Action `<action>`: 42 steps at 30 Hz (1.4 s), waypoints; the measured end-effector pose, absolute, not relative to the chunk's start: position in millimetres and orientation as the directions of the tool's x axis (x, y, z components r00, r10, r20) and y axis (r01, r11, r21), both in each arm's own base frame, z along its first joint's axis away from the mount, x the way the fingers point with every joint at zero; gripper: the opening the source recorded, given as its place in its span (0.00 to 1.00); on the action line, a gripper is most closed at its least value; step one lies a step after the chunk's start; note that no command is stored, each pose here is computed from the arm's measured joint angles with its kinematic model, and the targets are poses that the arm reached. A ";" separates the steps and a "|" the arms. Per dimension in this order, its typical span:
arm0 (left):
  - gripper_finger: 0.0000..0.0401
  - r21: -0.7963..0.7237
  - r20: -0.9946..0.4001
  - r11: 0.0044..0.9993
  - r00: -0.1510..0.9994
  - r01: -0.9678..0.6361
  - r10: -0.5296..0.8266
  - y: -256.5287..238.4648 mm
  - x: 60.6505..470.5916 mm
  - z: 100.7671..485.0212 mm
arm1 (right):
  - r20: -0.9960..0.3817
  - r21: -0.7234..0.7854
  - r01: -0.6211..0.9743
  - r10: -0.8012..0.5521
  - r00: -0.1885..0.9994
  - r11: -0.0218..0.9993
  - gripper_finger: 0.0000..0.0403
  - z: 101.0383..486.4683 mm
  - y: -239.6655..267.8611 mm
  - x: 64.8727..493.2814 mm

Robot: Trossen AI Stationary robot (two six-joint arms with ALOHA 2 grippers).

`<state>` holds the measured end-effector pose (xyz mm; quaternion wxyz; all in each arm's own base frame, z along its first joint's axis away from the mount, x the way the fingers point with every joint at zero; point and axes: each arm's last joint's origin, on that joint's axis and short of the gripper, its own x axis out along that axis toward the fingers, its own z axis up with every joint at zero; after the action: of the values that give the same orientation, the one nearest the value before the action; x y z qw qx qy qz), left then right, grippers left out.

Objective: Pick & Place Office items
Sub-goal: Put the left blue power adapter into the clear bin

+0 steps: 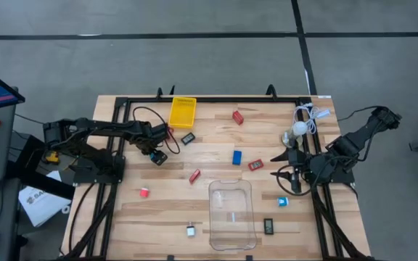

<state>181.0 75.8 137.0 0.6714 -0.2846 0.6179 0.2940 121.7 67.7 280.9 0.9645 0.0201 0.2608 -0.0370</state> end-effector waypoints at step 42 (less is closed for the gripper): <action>0.35 -0.046 -0.995 0.746 0.101 -0.664 0.028 69.5 186.5 137.4 | -0.512 0.021 0.087 -0.064 0.856 0.996 0.55 280.1 67.3 121.1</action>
<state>186.5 69.5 137.4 0.6965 -0.2552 0.6228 0.2486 121.1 67.3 280.1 0.9632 0.0217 0.2650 -0.0394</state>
